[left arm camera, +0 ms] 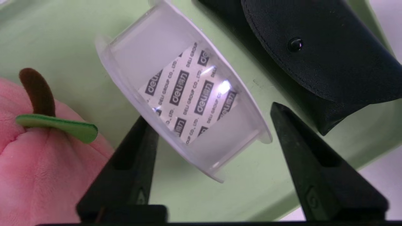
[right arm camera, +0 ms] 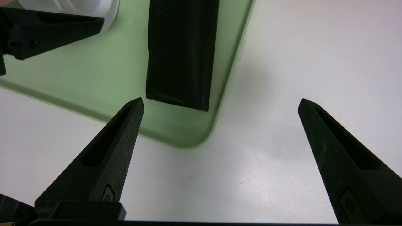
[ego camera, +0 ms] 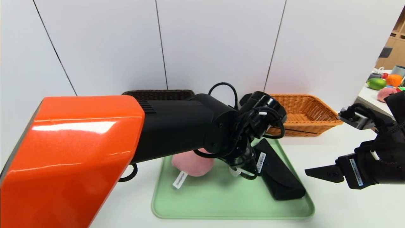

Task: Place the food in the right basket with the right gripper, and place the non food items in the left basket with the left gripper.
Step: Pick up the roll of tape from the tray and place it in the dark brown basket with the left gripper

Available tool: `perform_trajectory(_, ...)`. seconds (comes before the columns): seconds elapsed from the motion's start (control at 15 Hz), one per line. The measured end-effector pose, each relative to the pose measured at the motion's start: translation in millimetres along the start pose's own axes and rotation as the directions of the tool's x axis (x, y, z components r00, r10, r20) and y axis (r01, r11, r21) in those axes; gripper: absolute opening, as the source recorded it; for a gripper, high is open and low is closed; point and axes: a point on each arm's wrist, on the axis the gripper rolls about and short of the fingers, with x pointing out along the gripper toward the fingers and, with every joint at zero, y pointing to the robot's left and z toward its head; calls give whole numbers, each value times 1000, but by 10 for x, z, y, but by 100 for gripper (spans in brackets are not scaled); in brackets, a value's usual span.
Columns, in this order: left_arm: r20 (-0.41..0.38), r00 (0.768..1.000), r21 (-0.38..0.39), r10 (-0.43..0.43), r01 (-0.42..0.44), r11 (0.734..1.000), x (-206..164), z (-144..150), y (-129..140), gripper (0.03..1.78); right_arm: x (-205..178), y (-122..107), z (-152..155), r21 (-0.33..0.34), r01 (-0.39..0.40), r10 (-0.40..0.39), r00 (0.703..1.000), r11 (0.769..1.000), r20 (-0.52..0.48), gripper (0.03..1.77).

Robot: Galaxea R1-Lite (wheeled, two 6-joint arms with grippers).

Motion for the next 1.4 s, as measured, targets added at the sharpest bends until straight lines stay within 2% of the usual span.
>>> perform_trajectory(0.2, 2, 1000, 0, 0, 0, 1000, 13, 0, -1, 82, -1, 1, 0, -1, -1, 1, 1000, 1000, 0, 170)
perform_trajectory(0.33, 3, 1000, 1, -1, 1, 1000, 13, 1, -1, 50, -2, 0, 0, -1, -1, 1, 1000, 1000, 1, 170)
perform_trajectory(0.67, 13, 1000, -1, -4, 4, 1000, -60, 23, 8, 50, 3, -2, -23, -2, 0, 0, 1000, 1000, -5, 170)
perform_trajectory(1.0, 82, 996, -16, -21, 22, 1000, -363, 144, 83, 50, 1, 0, -28, -1, -1, 1, 1000, 1000, -5, 170)
perform_trajectory(1.2, 151, 988, -62, -2, 12, 998, -589, 291, 315, 50, 1, 0, -27, -3, -3, 2, 1000, 1000, -4, 170)
perform_trajectory(1.4, 237, 971, -126, 30, 0, 992, -840, 446, 615, 50, -2, 1, -10, -5, -4, 4, 1000, 1000, 3, 170)
